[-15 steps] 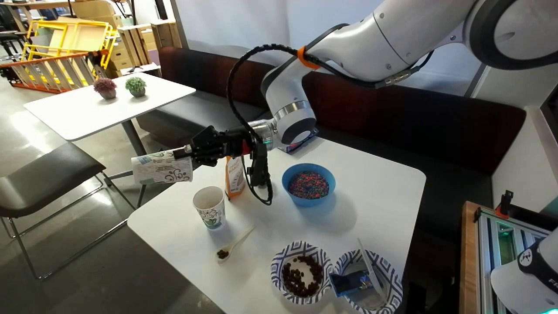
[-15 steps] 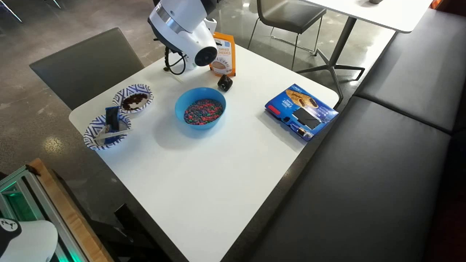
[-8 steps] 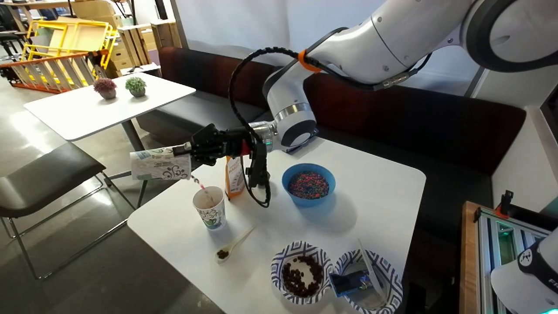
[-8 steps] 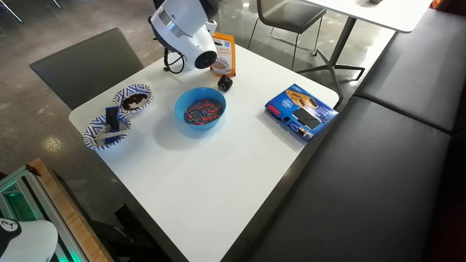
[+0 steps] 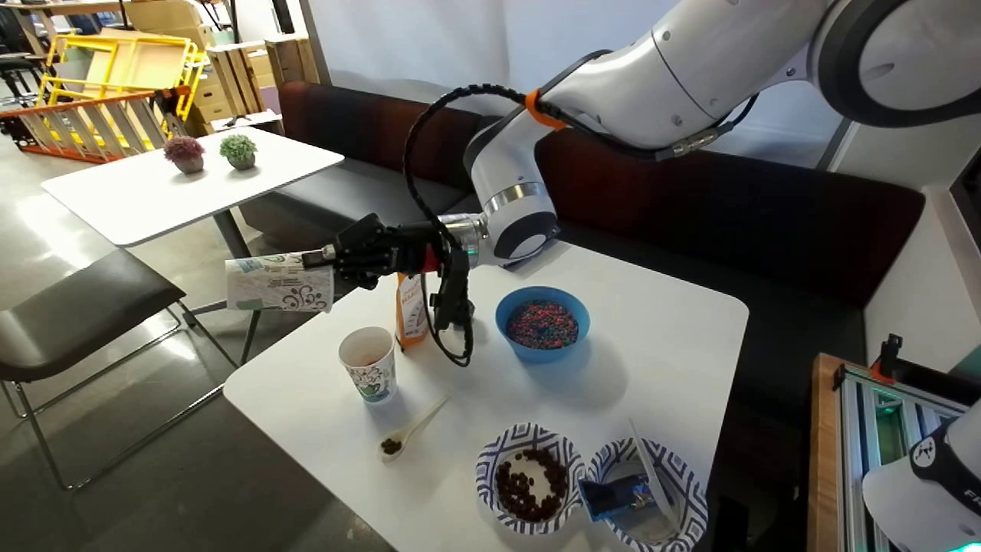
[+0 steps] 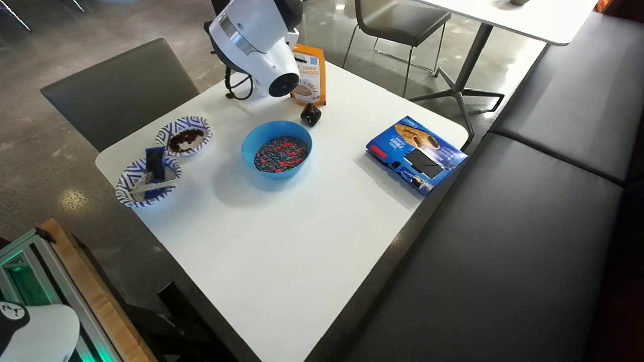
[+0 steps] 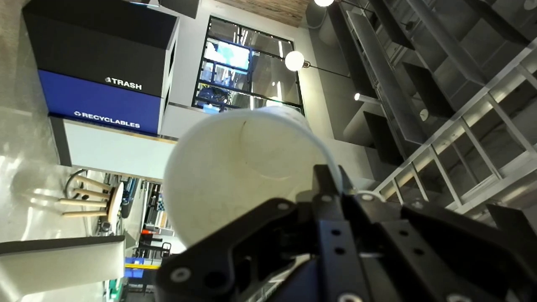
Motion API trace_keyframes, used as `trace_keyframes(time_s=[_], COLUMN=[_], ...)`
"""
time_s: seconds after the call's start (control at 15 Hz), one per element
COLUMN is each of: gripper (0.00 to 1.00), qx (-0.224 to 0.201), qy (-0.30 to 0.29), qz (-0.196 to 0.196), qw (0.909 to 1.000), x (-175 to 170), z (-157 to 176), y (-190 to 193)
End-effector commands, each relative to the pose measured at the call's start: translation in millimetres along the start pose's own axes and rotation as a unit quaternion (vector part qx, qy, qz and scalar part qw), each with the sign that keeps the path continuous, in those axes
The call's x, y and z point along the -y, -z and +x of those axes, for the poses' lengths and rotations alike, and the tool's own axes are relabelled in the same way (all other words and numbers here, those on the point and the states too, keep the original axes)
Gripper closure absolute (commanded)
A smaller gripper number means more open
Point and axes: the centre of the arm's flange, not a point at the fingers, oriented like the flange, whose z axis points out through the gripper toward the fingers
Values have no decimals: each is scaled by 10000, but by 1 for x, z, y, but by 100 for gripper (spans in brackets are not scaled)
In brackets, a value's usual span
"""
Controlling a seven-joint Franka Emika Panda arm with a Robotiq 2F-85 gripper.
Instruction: Pour the contents from the right cup to the left cup
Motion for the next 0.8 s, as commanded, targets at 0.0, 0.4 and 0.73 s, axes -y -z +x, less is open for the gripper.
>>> trace_keyframes(time_s=[0.0,0.4,0.73], gripper=[99,99,99], qx=[-136,37,557], qy=[-97,-56,251], qz=[191,98,-648], qw=[9997,9999,9960], x=[-4,16,86], z=[-4,-4,-14], y=[1,-3,-32])
